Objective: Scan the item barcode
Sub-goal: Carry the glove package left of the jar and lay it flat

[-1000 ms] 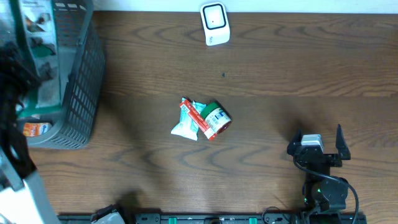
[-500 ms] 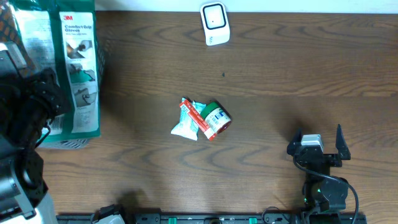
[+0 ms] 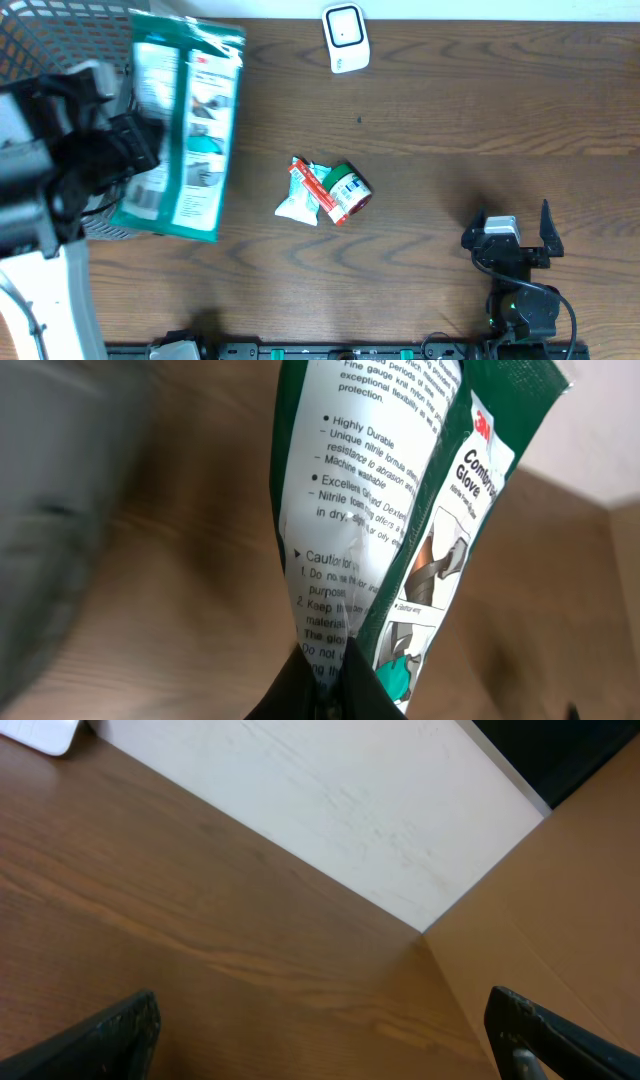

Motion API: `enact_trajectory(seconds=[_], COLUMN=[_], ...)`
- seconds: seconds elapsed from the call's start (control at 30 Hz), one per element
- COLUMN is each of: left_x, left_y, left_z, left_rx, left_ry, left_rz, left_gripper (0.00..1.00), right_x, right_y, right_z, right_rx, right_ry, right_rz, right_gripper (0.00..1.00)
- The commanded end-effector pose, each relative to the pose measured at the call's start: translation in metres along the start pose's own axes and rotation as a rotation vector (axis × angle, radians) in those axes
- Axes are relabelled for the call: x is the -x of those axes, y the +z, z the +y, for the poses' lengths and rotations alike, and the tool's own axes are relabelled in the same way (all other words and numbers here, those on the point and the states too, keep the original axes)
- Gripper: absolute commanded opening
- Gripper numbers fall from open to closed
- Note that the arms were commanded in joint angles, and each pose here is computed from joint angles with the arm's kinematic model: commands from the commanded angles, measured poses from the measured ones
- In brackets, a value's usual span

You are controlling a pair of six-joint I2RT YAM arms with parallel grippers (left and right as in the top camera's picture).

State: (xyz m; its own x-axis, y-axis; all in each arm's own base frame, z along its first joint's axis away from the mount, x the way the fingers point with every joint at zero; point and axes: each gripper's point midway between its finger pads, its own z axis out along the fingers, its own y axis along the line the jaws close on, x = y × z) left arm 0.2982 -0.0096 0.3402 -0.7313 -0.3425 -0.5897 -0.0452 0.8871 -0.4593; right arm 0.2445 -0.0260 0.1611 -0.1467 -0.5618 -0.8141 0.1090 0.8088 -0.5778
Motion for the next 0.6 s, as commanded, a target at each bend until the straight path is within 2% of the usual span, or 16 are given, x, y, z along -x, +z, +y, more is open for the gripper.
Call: enact_trajectory(seconds=[0.0, 0.13, 0.23, 0.37, 0.43, 0.57], left_x=[-0.02, -0.048, -0.068, -0.081, -0.084, -0.083], left_y=[0.031, 0.065, 0.095, 0.122, 0.133, 0.145], left_z=[-0.017, -0.022, -0.011, 0.012, 0.034, 0.051], left_rx=[-0.082, -0.098, -0.004, 0.166, 0.296, 0.357], left_ry=[0.005, 0.0, -0.026, -0.061, -0.133, -0.174], left_rz=[0.125, 0.262, 0.314, 0.286, 0.229, 0.174], left_gripper=[0.07, 0.07, 0.07, 0.07, 0.07, 0.07], right_x=[0.0, 0.0, 0.0, 0.0, 0.0, 0.0], right_y=[0.0, 0.0, 0.0, 0.0, 0.0, 0.0], right_z=[0.0, 0.0, 0.0, 0.0, 0.0, 0.0], right_rx=[-0.002, -0.002, -0.002, -0.002, -0.002, -0.002], right_ry=[-0.007, -0.007, -0.007, -0.007, -0.007, -0.007], right_rz=[0.002, 0.002, 0.002, 0.002, 0.002, 0.002], right_gripper=[0.99, 0.99, 0.99, 0.99, 0.99, 0.99])
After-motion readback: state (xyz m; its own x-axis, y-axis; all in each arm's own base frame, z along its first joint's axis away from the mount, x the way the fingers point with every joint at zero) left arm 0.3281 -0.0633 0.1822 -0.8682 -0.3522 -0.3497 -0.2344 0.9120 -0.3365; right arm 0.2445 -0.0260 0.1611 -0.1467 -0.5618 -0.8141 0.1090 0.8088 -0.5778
